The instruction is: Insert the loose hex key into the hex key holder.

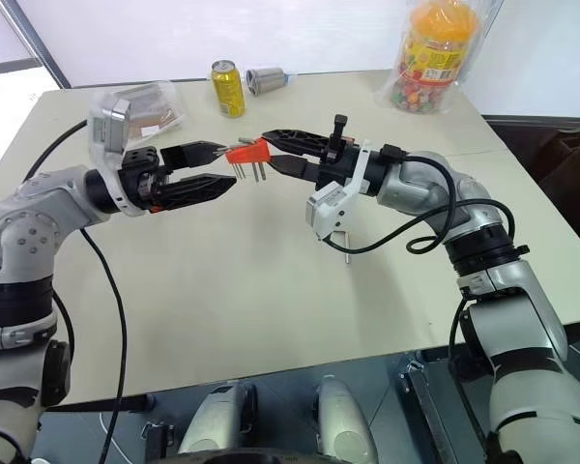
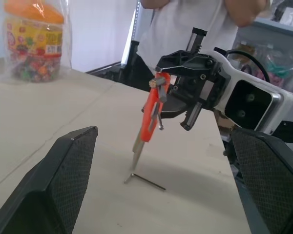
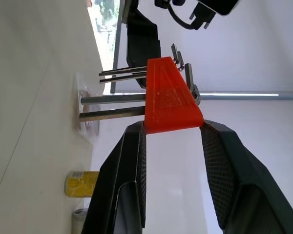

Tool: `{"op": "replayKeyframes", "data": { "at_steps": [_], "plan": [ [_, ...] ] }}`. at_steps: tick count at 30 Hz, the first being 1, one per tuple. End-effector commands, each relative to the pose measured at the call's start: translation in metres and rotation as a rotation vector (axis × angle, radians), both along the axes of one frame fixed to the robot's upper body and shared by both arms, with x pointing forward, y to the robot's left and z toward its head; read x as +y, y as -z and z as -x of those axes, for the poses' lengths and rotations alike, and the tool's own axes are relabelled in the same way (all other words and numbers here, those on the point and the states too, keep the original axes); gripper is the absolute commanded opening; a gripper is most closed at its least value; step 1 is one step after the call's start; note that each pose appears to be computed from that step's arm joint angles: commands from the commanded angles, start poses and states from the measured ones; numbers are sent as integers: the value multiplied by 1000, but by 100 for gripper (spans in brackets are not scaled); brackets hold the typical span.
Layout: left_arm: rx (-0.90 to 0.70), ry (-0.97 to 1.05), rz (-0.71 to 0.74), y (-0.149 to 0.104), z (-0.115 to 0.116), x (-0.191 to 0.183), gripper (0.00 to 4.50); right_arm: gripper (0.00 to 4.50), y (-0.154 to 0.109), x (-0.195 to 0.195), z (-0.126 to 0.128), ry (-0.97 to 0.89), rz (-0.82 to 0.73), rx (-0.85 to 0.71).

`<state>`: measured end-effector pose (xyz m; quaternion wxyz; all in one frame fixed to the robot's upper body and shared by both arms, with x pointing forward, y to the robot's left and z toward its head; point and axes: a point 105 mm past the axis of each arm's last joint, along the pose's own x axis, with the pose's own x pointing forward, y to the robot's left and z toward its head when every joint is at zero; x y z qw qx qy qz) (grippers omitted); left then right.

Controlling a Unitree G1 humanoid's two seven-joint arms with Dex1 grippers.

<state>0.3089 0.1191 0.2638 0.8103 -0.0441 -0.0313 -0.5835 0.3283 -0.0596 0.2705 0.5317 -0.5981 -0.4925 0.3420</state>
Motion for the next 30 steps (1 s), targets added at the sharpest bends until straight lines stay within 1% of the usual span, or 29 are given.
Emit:
{"op": "replayKeyframes", "data": {
  "at_steps": [1,11,21,23,24,26,28,30],
  "plan": [
    [-66,17,-9,-10,2,-6,450,106,-15,2,11,-44,-40,-21],
    [-89,29,1,-12,1,-11,450,106,-11,4,18,-67,-32,51],
    [-85,42,8,-10,0,-16,450,106,-11,4,18,-61,-27,80],
    [-83,43,9,-9,0,-16,395,106,-12,4,18,-61,-28,82],
    [-81,43,8,-8,0,-17,355,106,-12,5,18,-61,-28,83],
    [-78,43,7,-7,-1,-18,260,106,-13,5,19,-61,-28,85],
    [-76,43,6,-6,-1,-19,149,106,-13,5,19,-62,-28,89],
    [-74,43,5,-4,-2,-20,53,106,-14,6,20,-62,-28,92]
  ]
}}
